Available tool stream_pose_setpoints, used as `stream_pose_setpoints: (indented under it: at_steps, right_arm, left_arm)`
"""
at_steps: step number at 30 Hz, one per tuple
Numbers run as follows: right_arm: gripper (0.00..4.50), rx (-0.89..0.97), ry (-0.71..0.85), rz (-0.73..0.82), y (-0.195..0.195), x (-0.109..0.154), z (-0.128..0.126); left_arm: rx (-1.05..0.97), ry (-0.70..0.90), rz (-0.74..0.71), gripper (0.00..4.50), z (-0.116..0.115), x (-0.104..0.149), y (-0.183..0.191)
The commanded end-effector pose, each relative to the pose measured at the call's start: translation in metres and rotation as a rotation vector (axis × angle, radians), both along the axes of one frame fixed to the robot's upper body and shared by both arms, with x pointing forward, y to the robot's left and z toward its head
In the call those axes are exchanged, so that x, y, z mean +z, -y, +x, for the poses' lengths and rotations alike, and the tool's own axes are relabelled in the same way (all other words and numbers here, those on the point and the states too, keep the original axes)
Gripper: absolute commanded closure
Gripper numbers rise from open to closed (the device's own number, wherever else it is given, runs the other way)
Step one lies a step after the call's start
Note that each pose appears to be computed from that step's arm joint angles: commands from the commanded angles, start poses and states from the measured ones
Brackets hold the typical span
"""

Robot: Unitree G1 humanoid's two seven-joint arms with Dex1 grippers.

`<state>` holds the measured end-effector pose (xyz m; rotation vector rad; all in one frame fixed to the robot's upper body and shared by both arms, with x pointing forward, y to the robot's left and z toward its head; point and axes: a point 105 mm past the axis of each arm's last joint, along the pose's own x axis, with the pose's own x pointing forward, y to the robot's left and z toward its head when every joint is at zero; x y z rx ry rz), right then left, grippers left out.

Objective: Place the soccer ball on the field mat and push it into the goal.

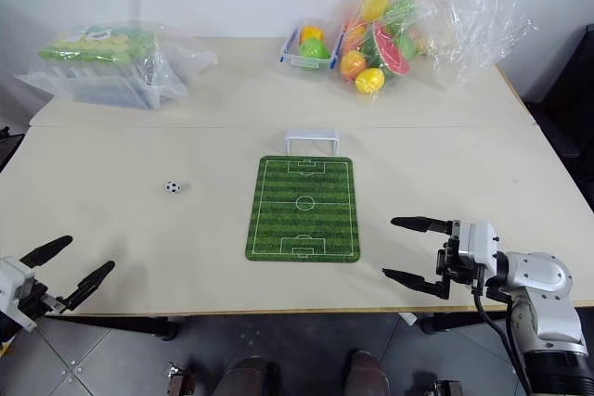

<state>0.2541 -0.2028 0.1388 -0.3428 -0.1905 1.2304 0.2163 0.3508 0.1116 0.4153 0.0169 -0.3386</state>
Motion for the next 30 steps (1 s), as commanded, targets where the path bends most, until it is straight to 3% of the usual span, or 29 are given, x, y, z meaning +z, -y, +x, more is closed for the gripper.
stream_pose_setpoints:
  at_steps: [1,6,11,14,24,30]
  right_arm:
    - [0.0,0.028,0.012,0.015,-0.005,0.003,-0.005]
    - [0.0,-0.023,0.067,0.208,-0.017,0.025,-0.003]
    - [0.0,-0.173,0.163,0.448,-0.02,0.058,0.013]
    - [0.0,-0.19,0.187,0.466,-0.022,0.063,0.014]
    - [0.0,-0.186,0.161,0.404,-0.022,0.049,0.01]
    - [0.0,-0.182,0.154,0.394,-0.024,0.045,0.01]
  left_arm:
    - [-0.005,-0.005,-0.12,0.03,0.0,0.011,-0.003]
    - [0.075,0.042,-0.283,0.03,-0.002,0.018,-0.019]
    - [0.21,0.091,-0.385,0.03,-0.002,0.003,-0.03]
    - [0.252,0.119,-0.4,0.03,0.006,-0.004,-0.022]
    - [-0.006,0.12,-0.417,0.03,0.111,0.044,0.066]
    - [-0.028,0.035,-0.35,0.03,0.158,0.042,0.084]
